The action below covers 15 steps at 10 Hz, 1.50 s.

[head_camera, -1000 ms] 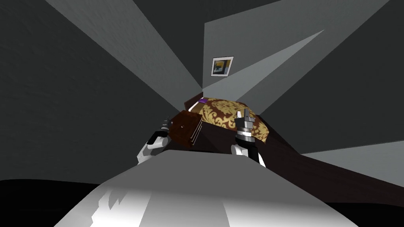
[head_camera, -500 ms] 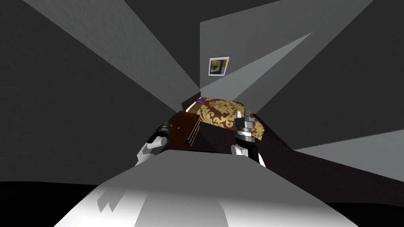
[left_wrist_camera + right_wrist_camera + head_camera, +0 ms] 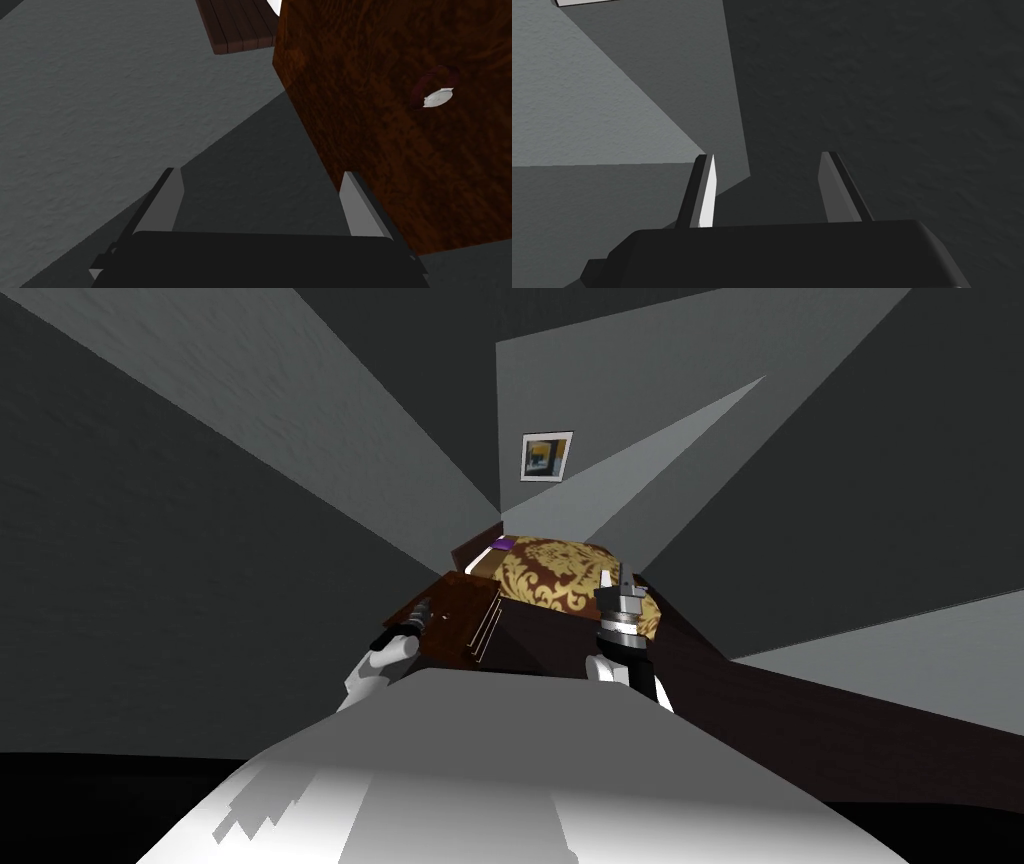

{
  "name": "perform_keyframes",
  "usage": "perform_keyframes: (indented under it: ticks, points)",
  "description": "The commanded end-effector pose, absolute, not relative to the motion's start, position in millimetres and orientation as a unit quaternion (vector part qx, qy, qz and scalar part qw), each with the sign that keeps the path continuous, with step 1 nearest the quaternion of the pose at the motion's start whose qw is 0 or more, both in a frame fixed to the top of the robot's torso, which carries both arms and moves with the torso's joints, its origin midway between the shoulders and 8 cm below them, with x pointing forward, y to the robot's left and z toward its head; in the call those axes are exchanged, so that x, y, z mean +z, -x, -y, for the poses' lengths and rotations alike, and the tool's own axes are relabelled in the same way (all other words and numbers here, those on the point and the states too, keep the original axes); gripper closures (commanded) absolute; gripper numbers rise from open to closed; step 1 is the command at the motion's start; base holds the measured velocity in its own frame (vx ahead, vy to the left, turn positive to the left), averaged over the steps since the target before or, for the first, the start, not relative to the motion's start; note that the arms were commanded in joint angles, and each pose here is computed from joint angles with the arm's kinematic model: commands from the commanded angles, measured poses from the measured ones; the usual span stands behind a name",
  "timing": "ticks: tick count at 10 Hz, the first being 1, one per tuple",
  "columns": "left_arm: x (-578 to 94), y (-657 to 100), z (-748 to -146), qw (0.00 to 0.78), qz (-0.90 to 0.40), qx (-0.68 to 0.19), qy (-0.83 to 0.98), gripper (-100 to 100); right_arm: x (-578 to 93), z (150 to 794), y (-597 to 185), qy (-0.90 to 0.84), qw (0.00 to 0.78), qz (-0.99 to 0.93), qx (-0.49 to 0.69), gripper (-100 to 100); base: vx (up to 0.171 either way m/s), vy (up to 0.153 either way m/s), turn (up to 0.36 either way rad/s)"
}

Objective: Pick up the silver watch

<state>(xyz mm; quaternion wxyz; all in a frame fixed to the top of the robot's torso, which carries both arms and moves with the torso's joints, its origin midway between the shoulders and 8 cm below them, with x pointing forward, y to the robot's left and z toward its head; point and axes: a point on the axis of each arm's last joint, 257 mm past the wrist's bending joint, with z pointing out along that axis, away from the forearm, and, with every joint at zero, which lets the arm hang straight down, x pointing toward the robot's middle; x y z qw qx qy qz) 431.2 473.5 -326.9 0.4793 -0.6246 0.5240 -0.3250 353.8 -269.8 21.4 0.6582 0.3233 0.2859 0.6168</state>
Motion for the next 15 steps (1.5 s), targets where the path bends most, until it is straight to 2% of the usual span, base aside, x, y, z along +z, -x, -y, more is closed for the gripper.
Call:
perform_keyframes:
  ticks: [1, 6, 15]
  points:
    - [-340.1, -428.7, -487.0, 0.464, -0.532, -0.311, 0.636, -100, 21.4, 269.8, -353.8, -0.323, 0.658, -0.286, 0.617, 0, 0.052, -0.033, -0.126]
    - [-398.9, -400.7, -515.3, 0.411, -0.546, -0.263, 0.681, -100, 21.4, 269.8, -353.8, -0.323, 0.658, -0.286, 0.617, 0, 0.071, -0.038, -0.090]
    - [-467.1, -351.5, -545.7, 0.325, -0.560, -0.204, 0.735, -100, 21.4, 269.9, -353.8, -0.323, 0.658, -0.286, 0.617, 0, 0.063, -0.009, -0.074]
